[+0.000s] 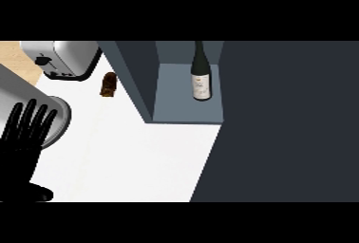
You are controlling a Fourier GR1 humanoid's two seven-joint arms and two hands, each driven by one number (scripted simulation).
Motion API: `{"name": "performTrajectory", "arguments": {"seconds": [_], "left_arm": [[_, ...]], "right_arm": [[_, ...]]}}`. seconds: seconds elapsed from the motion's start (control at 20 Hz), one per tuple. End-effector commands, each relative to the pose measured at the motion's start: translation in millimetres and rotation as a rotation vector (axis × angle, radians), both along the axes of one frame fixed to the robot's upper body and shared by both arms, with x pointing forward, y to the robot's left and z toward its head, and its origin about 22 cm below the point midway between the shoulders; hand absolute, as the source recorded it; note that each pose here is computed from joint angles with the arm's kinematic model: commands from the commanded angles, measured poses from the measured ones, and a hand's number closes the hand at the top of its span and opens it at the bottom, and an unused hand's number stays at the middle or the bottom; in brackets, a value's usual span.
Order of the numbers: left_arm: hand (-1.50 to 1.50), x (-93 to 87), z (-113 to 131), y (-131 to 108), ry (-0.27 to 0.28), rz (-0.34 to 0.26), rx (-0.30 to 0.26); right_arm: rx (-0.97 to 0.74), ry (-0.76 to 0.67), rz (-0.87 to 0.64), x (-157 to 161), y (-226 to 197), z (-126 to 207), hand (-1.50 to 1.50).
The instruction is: Pick up the wine, place it into the cabinet and close the cabinet
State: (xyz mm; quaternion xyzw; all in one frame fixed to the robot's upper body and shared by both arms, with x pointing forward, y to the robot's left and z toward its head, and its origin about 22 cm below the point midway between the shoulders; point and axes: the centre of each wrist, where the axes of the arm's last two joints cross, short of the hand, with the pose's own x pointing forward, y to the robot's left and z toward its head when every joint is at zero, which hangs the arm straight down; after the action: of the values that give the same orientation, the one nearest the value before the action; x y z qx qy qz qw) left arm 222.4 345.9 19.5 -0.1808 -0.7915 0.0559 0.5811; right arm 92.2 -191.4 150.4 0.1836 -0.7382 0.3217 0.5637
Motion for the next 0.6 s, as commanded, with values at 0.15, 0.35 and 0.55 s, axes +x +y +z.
{"name": "performTrajectory", "arguments": {"seconds": [0.15, 0.35, 0.55], "left_arm": [[-1.5, 0.5, 12.3, 20.0, 0.001, -0.023, 0.011], [-1.5, 3.2, 9.8, 19.5, -0.012, -0.03, 0.012], [-1.5, 5.6, 4.9, 15.1, 0.012, -0.038, -0.007]], "right_arm": [[0.183, -0.005, 0.128, -9.9, 27.5, 29.6, 1.5], [0.182, -0.009, 0.134, 9.0, 38.0, 29.5, 1.5], [0.167, -0.014, 0.141, 24.7, 56.3, 35.3, 1.5]]}}
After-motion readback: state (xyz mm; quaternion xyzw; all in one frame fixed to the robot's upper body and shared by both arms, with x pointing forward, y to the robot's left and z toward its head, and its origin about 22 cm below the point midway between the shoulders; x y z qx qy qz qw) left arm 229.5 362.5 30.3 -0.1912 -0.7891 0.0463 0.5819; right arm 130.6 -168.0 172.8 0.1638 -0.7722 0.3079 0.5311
